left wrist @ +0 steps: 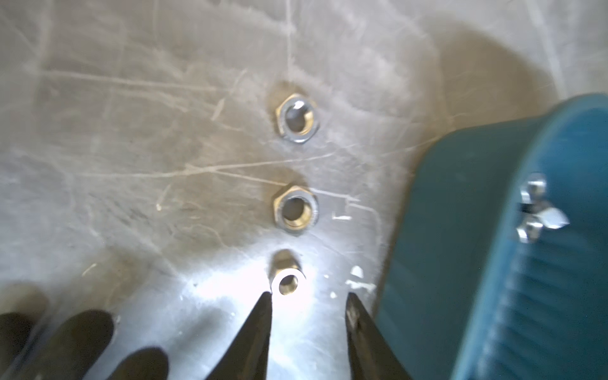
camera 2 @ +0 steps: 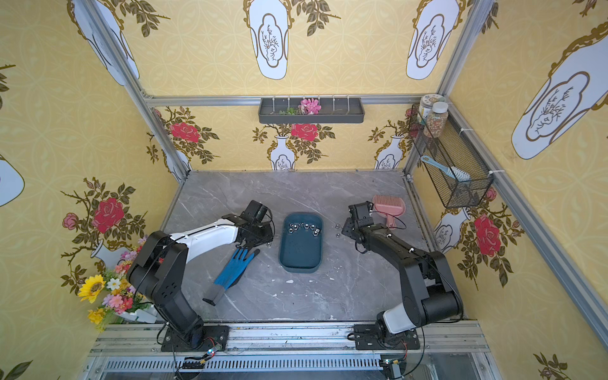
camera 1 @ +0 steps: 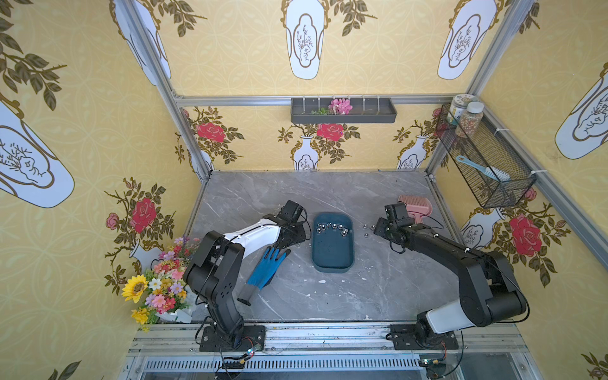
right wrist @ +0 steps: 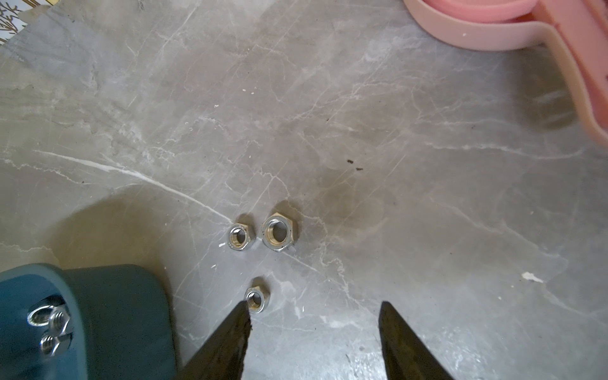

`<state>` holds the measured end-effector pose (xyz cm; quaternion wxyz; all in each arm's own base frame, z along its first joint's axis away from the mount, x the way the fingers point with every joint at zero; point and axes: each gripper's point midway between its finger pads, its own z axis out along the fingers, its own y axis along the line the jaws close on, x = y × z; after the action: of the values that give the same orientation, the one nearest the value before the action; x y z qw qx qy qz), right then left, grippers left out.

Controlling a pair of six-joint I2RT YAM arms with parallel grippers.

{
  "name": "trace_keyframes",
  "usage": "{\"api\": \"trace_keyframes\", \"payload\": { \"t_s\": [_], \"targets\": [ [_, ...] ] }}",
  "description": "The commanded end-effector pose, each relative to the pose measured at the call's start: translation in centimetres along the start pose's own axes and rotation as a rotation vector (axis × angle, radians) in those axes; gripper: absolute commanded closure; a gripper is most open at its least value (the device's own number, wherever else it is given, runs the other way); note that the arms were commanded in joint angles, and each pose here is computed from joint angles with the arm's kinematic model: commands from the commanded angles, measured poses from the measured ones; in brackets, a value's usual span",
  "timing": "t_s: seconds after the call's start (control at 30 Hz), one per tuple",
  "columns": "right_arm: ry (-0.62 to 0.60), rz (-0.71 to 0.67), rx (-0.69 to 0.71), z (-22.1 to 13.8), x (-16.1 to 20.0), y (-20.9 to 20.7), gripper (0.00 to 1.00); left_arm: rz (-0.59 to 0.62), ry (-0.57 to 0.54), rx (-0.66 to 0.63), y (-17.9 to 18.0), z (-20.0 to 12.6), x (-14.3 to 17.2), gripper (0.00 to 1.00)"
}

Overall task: Take out the wing nut from the storage box
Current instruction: Place the nut at the center of the board, then pick up the nut from the storage box.

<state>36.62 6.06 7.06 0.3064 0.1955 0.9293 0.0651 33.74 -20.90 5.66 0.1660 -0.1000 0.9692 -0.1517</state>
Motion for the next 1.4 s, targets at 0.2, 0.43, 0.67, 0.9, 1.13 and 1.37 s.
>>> {"api": "trace_keyframes", "payload": {
  "t_s": [0.2,0.43,0.67,0.9,1.13,1.37],
  "targets": [
    [-0.024,-0.111,-0.305,-1.6,-0.8,5.9,0.38,0.022,-0.084,0.107,-3.0,-5.1,-2.4,0.53],
    [-0.018,-0.312,-0.490,-5.3,0.8,12.9,0.39,0.035,-0.138,0.117,-3.0,-7.4,-3.4,0.51],
    [0.128,-0.485,-0.579,-5.0,5.9,19.0,0.40,0.036,-0.170,0.112,-2.3,-8.3,-3.7,0.50],
    [0.196,-0.587,-0.461,-1.1,9.3,21.1,0.44,0.035,-0.159,0.104,-1.7,-7.6,-3.2,0.50],
    [0.179,-0.580,-0.347,2.1,10.7,21.6,0.47,0.037,-0.154,0.099,-1.5,-7.2,-3.0,0.50],
    [0.135,-0.583,-0.265,4.0,11.6,21.9,0.40,0.033,-0.140,0.109,-1.6,-6.8,-2.7,0.49]
  ]
}}
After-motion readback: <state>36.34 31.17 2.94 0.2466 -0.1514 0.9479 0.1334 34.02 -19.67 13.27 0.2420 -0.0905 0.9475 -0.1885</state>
